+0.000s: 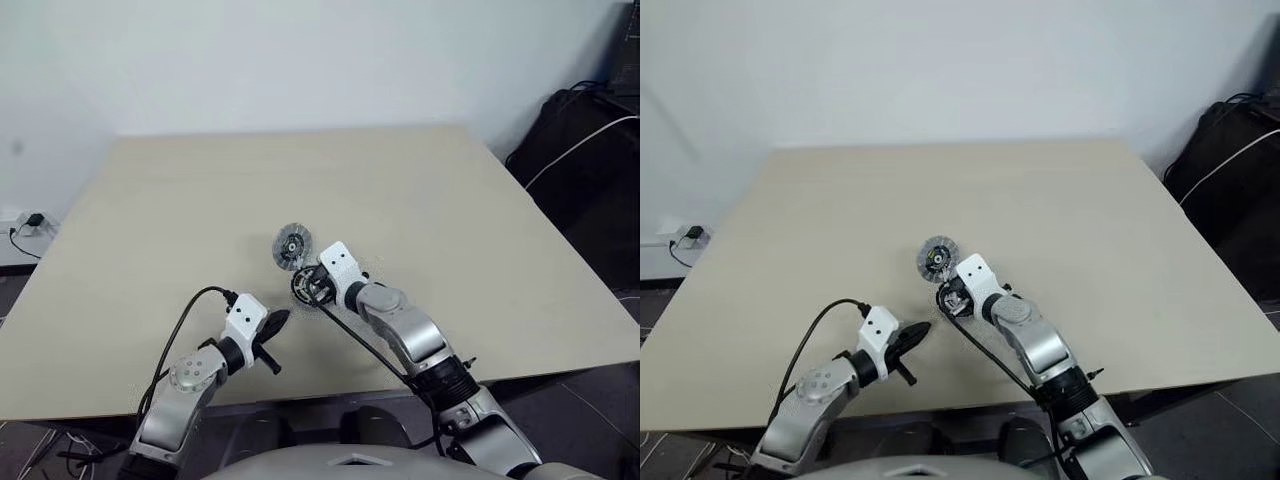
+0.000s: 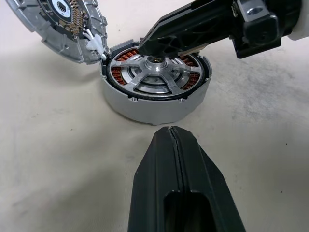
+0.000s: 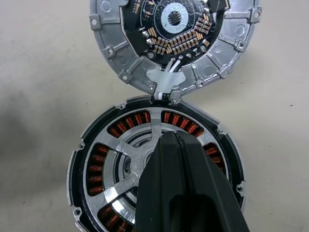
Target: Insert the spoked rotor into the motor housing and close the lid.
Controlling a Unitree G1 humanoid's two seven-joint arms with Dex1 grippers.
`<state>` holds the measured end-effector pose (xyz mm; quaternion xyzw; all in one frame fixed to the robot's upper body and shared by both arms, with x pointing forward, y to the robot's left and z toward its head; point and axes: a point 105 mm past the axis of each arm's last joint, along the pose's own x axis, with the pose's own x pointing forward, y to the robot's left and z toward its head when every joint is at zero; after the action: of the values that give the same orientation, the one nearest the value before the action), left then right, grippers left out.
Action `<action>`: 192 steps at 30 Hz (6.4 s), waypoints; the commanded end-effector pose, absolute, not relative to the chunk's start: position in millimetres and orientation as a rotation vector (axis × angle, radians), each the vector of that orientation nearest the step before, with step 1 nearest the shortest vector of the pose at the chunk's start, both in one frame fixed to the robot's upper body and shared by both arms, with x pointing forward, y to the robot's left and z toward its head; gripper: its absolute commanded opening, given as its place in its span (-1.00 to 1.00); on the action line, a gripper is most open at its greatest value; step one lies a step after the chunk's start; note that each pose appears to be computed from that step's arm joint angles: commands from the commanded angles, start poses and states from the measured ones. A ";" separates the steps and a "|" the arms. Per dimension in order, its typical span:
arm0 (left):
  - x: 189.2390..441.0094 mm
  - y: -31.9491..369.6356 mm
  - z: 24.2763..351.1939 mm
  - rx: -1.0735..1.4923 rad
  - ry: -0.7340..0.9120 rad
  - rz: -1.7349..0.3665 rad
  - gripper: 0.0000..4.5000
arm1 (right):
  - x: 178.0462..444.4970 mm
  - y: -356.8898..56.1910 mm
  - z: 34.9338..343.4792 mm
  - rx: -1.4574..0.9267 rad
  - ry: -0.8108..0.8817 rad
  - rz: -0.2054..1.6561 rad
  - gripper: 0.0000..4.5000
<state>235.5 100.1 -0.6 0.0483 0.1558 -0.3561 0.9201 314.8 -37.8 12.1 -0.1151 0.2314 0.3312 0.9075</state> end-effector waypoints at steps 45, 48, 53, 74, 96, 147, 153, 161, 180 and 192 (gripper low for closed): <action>239.7 94.1 9.7 0.068 0.254 -0.718 -1.00 | 290.8 -51.8 25.7 -1.028 0.486 1.374 -0.05; 239.2 94.3 9.6 0.065 0.253 -0.713 -1.00 | 289.2 -51.1 23.7 -1.027 0.489 1.384 -0.05; 239.4 94.2 9.8 0.062 0.251 -0.707 -1.00 | 294.0 -51.0 21.0 -1.021 0.489 1.351 -0.46; 240.4 90.5 8.1 0.059 0.255 -0.731 -1.00 | 272.0 -64.8 56.3 -0.672 0.455 1.246 -1.00; 239.3 86.3 5.5 0.058 0.269 -0.766 -1.00 | 250.2 -46.8 39.1 -0.302 0.662 0.905 -1.00; 234.5 92.9 2.5 0.038 0.275 -0.702 -1.00 | 269.0 -86.9 27.7 -1.211 0.501 1.416 -0.58; 234.0 93.5 2.3 0.036 0.276 -0.695 -1.00 | 271.5 -87.3 24.2 -1.196 0.512 1.406 -0.83; 233.5 94.2 1.7 0.036 0.279 -0.695 -1.00 | 263.3 -71.3 32.1 -1.003 0.491 1.387 -0.96; 235.4 93.1 0.4 0.037 0.289 -0.716 -1.00 | 251.0 -51.0 39.3 -0.374 0.778 0.846 -0.96; 234.5 89.3 -2.2 0.029 0.296 -0.733 -1.00 | 246.7 -50.2 66.8 -0.305 0.759 0.819 -0.96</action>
<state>230.7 94.1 -9.5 0.0152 0.1624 -0.3489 0.9228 238.6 -53.0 44.3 -0.1445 0.4010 0.3879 0.8172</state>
